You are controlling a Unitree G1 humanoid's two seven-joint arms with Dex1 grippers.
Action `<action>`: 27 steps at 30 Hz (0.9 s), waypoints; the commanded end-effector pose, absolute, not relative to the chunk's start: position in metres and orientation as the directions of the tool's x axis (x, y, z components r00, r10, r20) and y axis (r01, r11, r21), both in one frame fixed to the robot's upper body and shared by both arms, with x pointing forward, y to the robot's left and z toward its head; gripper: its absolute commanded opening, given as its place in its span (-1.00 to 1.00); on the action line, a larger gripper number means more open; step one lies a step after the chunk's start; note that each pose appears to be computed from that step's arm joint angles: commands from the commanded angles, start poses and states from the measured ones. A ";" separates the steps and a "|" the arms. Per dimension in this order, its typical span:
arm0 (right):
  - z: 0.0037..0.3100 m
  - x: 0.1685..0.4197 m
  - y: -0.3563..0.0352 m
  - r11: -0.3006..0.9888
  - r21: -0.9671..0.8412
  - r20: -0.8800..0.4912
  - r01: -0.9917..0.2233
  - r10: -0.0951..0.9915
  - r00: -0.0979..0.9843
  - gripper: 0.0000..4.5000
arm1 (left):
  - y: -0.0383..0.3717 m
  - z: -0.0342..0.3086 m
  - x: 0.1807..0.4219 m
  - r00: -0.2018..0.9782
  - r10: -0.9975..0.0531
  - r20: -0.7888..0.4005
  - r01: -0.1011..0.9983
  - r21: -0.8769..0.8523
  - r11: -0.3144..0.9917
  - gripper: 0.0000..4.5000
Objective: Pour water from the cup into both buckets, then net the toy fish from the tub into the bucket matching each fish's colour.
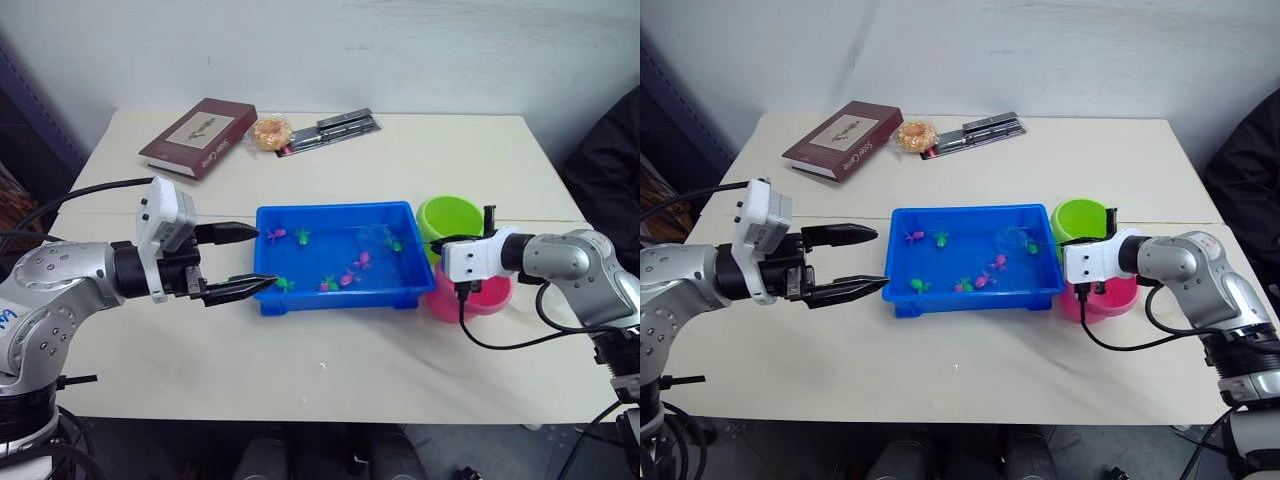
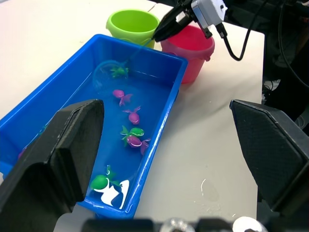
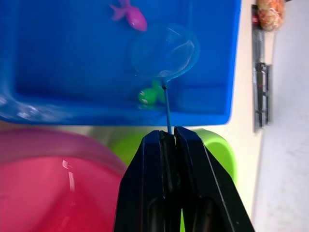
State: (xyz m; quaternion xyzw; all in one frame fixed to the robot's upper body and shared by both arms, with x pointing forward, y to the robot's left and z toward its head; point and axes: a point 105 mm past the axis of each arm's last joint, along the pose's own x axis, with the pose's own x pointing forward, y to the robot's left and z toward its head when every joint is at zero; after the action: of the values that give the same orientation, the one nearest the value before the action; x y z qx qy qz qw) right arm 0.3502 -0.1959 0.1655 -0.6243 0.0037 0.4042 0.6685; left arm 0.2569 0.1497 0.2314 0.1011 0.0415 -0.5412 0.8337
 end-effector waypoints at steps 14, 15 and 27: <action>0.169 0.338 -0.203 0.373 -0.510 -0.488 -0.775 0.617 0.617 -1.00 | 0.154 0.228 0.260 0.436 -0.883 -0.176 0.898 0.148 0.414 0.98; 0.170 0.336 -0.203 0.404 -0.472 -0.480 -0.784 0.628 0.613 -1.00 | 0.154 0.228 0.260 0.431 -0.887 -0.167 0.901 0.134 0.412 0.98; 0.212 0.269 -0.237 0.647 -0.223 -0.299 -0.729 0.666 0.683 -1.00 | 0.122 0.231 0.270 0.221 -0.969 -0.111 0.973 0.092 0.212 0.98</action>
State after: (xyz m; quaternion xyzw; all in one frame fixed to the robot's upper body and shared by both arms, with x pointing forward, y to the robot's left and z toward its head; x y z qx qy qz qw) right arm 0.2819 -0.2342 0.1882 -0.1533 0.1290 0.3869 0.9001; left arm 0.2699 0.1251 0.2267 0.0634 0.0256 -0.6110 0.7886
